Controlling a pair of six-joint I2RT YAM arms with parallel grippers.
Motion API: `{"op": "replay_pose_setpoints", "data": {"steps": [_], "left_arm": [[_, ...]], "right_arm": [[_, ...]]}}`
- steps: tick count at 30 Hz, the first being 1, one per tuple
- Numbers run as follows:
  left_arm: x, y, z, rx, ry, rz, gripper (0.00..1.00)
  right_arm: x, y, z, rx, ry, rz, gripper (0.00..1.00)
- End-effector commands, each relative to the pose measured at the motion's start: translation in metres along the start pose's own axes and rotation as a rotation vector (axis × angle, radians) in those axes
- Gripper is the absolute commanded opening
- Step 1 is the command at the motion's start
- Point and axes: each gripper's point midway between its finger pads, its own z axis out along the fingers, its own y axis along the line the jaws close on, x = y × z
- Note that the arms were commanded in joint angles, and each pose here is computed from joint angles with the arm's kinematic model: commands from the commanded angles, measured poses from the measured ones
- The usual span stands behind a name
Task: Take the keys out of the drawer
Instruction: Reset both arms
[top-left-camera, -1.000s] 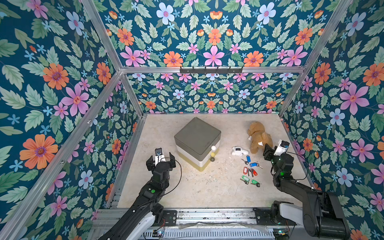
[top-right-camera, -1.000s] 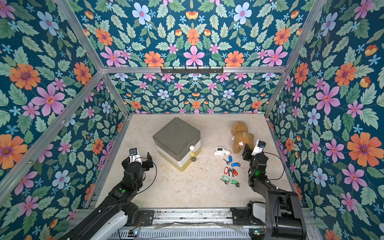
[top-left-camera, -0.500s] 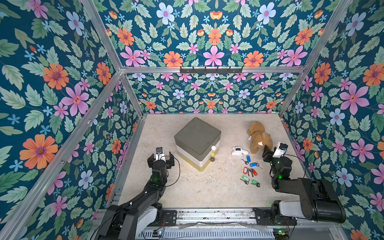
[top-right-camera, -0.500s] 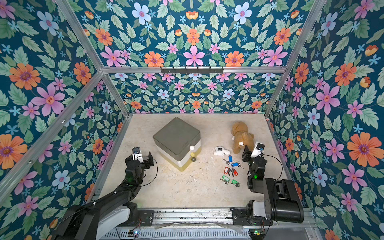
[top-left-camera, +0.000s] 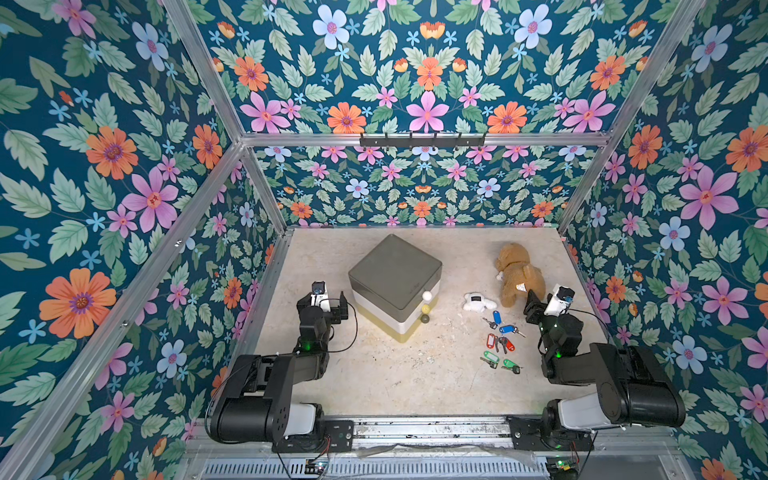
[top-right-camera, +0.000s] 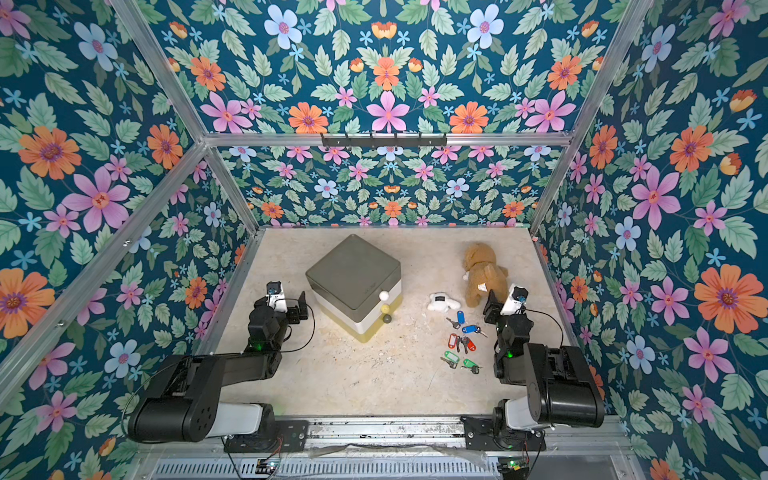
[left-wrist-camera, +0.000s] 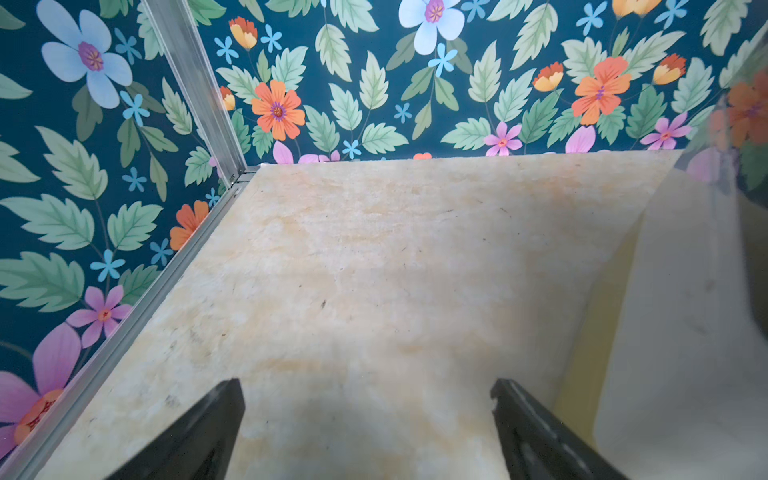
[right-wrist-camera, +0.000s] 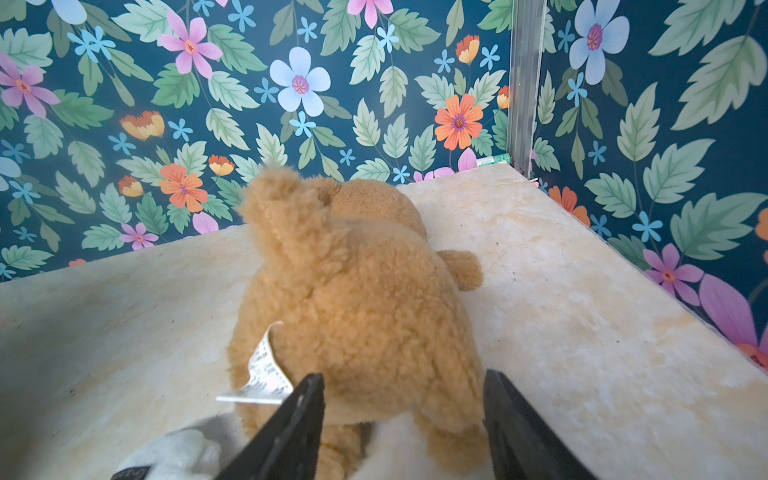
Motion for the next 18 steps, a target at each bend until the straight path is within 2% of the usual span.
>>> {"op": "replay_pose_setpoints", "data": {"steps": [1,9,14,18], "left_arm": [[-0.012,-0.006,0.002,0.053,-0.069,0.025,0.99],[0.003,0.005,0.013,0.045,-0.075,-0.018,0.99],[0.008,0.016,0.026,0.008,-0.015,-0.062,0.99],[0.008,0.019,0.027,0.004,-0.013,-0.073,0.99]], "right_arm": [[-0.011,0.002,0.000,-0.009,-0.046,-0.008,0.65],[-0.011,0.003,0.000,-0.010,-0.046,-0.008,0.73],[-0.012,0.003,0.000,-0.010,-0.048,-0.008,0.78],[-0.011,0.003,0.000,-0.009,-0.045,-0.008,0.82]]}}
